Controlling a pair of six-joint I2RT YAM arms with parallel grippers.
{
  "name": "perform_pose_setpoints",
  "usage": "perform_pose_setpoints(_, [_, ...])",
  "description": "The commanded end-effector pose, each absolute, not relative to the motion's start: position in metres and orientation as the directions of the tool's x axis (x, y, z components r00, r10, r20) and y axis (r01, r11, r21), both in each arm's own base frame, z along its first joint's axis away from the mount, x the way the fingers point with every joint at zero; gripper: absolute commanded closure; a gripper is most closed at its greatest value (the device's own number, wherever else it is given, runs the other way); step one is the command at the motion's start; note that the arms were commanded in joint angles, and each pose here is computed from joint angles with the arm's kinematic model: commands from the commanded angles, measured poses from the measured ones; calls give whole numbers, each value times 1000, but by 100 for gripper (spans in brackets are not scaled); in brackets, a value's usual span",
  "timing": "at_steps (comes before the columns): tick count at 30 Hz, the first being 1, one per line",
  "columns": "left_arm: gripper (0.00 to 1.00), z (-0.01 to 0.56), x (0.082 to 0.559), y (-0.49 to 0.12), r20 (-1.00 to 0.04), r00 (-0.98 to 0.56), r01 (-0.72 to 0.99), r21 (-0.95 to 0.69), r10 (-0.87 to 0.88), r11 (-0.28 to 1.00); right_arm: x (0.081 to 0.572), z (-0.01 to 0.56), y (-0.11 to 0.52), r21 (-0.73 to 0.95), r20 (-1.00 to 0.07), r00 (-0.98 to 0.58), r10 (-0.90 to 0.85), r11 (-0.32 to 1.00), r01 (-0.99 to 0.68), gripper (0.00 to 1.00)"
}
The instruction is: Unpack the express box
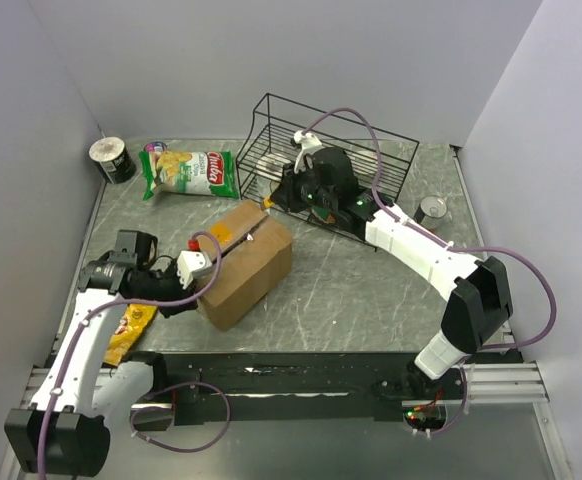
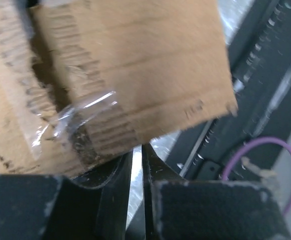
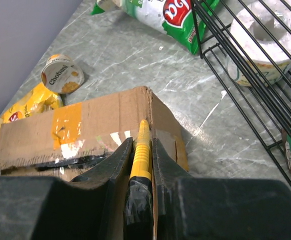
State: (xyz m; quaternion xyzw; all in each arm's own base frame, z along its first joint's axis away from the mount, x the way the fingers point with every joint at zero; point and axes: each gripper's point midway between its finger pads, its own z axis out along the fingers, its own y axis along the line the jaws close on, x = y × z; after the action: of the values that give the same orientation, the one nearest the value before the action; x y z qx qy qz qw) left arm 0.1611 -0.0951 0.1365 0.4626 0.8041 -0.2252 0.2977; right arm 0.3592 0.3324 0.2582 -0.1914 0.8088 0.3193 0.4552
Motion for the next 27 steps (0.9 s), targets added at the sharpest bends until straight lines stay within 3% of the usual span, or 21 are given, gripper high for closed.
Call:
perform_pose_setpoints(1, [78, 163, 151, -99, -696, -257, 945, -36, 670, 325, 342, 257, 344, 367, -840, -539, -58, 670, -645, 100])
perform_pose_setpoints(5, [66, 253, 160, -116, -808, -124, 944, 83, 576, 320, 348, 261, 333, 353, -851, -521, -65, 664, -659, 100])
perform_pose_setpoints(6, [57, 297, 177, -123, -848, -26, 923, 183, 530, 337, 349, 263, 333, 351, -853, -517, -66, 661, -664, 100])
perform_pose_setpoints(7, [53, 310, 189, -130, -882, -120, 910, 86, 456, 407, 351, 261, 331, 349, -853, -517, -72, 657, -668, 100])
perform_pose_setpoints(9, [50, 342, 228, -136, -930, -110, 864, 85, 351, 496, 354, 258, 329, 353, -848, -523, -89, 642, -681, 100])
perform_pose_setpoints(11, [52, 324, 260, -138, -933, -268, 792, -72, 241, 606, 357, 254, 329, 347, -846, -522, -109, 632, -693, 100])
perform_pose_setpoints(16, [49, 309, 315, -155, -944, -326, 673, -262, -41, 692, 360, 258, 330, 330, -853, -502, -140, 601, -728, 100])
perform_pose_setpoints(27, [43, 221, 328, -154, -860, -506, 567, -387, -64, 727, 360, 257, 333, 311, -862, -482, -160, 583, -751, 100])
